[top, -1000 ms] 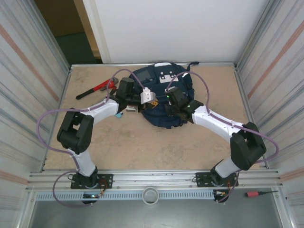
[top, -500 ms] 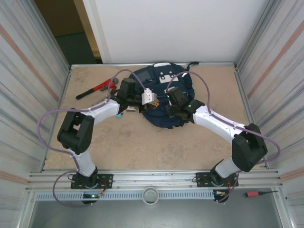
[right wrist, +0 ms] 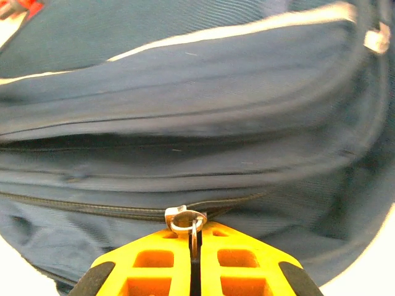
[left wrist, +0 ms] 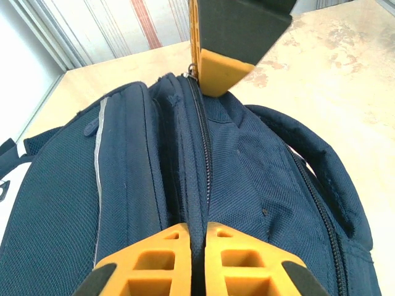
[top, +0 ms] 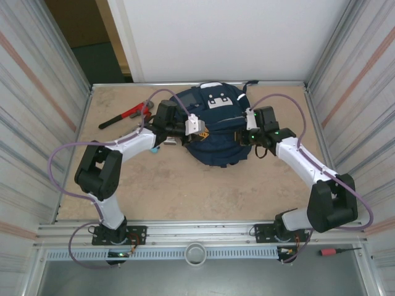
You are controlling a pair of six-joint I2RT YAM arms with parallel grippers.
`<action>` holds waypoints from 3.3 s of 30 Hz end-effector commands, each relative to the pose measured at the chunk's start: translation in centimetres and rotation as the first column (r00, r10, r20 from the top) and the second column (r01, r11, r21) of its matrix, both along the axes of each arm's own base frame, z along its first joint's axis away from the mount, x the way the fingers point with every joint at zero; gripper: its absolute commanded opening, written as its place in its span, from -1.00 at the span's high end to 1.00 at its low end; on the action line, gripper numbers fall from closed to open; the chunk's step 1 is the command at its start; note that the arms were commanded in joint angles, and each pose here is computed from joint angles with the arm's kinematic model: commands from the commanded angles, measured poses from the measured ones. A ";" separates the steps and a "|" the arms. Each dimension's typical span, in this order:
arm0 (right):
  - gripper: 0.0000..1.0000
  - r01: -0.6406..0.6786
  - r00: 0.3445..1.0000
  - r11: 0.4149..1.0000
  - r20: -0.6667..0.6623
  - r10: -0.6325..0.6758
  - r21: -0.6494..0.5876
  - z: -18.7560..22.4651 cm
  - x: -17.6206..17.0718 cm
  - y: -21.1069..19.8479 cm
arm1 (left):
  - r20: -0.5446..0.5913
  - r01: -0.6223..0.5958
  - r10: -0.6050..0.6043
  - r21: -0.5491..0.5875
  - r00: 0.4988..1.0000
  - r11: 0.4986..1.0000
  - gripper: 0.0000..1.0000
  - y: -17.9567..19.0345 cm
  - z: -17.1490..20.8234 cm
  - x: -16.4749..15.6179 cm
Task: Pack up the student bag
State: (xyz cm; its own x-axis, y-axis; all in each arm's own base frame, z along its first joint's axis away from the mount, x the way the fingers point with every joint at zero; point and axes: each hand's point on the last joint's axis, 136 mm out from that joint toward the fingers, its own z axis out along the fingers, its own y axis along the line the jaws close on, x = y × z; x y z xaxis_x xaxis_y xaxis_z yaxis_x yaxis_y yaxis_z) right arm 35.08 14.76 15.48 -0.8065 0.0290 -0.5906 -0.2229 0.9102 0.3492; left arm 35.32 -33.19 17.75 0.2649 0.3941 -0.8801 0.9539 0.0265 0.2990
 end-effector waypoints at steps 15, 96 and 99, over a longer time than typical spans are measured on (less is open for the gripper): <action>1.00 -0.101 0.994 0.976 0.053 0.092 0.195 4.2 -2.8 4.3 | 0.101 -0.106 0.094 0.112 0.990 0.988 -0.32 -0.5 2.1 -0.9; 1.00 -0.117 0.989 0.964 0.117 0.091 0.239 7.8 -3.2 5.1 | 0.141 -0.092 0.057 0.260 0.988 0.961 -0.08 -4.7 -1.0 -3.0; 1.00 -0.119 0.988 0.970 0.118 0.096 0.212 7.3 -3.5 4.4 | 0.150 -0.107 0.069 0.258 0.986 0.960 0.35 -4.4 -0.7 -2.0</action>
State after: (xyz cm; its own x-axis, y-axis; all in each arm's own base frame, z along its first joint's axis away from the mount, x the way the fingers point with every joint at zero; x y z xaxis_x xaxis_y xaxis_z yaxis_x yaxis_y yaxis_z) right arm 31.05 18.06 17.80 -0.8278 0.0835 -0.5548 -0.2467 0.8340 0.4935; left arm 31.95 -38.25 17.61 0.3396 0.5924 -0.7305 0.9063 0.0016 0.4226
